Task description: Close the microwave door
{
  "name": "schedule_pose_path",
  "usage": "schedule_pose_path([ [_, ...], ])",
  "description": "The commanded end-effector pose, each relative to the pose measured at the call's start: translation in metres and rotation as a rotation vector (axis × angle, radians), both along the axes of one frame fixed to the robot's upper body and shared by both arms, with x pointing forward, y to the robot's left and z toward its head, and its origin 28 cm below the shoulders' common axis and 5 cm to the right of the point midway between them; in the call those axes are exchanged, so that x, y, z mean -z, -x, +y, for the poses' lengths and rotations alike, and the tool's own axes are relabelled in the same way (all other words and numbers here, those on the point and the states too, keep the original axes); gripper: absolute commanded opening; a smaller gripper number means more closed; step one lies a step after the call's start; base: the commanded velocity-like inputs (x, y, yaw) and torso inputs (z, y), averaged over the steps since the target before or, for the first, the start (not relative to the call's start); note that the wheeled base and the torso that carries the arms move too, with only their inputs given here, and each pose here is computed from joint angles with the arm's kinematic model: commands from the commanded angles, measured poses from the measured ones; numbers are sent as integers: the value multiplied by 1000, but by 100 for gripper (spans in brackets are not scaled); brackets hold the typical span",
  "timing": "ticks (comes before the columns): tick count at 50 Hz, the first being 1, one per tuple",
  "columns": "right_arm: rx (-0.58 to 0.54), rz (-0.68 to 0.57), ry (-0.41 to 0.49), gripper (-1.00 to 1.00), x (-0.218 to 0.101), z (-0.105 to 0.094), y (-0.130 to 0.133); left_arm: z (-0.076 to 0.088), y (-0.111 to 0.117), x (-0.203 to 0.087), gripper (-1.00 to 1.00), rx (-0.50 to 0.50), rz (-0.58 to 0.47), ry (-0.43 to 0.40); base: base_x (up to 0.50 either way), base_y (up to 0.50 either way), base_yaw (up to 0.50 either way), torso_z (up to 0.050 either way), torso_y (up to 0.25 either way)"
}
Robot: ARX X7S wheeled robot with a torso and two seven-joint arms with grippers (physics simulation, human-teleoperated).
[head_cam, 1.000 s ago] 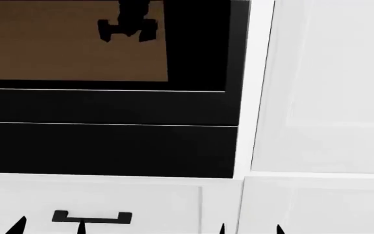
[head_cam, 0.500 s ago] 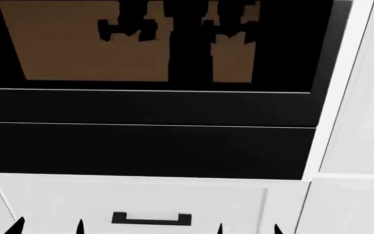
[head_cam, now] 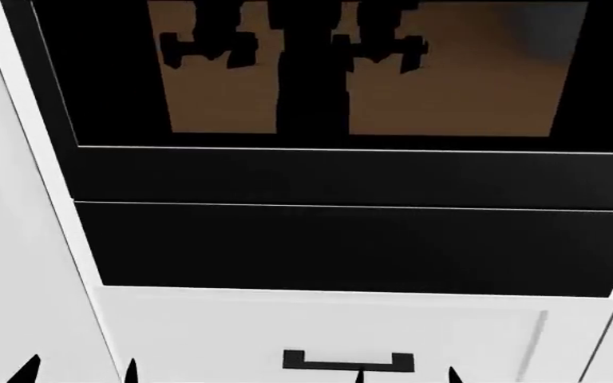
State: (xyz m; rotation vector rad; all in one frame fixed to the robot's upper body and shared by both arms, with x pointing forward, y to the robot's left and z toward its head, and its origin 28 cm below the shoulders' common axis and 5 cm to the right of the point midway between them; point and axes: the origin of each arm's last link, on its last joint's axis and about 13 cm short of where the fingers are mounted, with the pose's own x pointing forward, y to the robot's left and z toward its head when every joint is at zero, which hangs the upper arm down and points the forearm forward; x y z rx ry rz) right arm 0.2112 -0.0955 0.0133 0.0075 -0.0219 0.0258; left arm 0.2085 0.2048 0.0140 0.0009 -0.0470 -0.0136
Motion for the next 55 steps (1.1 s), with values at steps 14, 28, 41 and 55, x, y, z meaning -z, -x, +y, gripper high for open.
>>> schedule_pose_path([
  [14, -2, 0, 2, 100, 0, 0, 0, 0, 0, 0, 100, 0, -2, 0, 0, 500, 0, 0, 0],
  [28, -4, 5, 3, 100, 0, 0, 0, 0, 0, 0, 100, -3, -1, 2, 0, 500, 0, 0, 0],
  [41, -4, 0, 2, 100, 0, 0, 0, 0, 0, 0, 100, 1, -3, 1, 0, 500, 0, 0, 0],
  [55, -6, -1, 3, 100, 0, 0, 0, 0, 0, 0, 100, -1, -4, 0, 0, 500, 0, 0, 0],
])
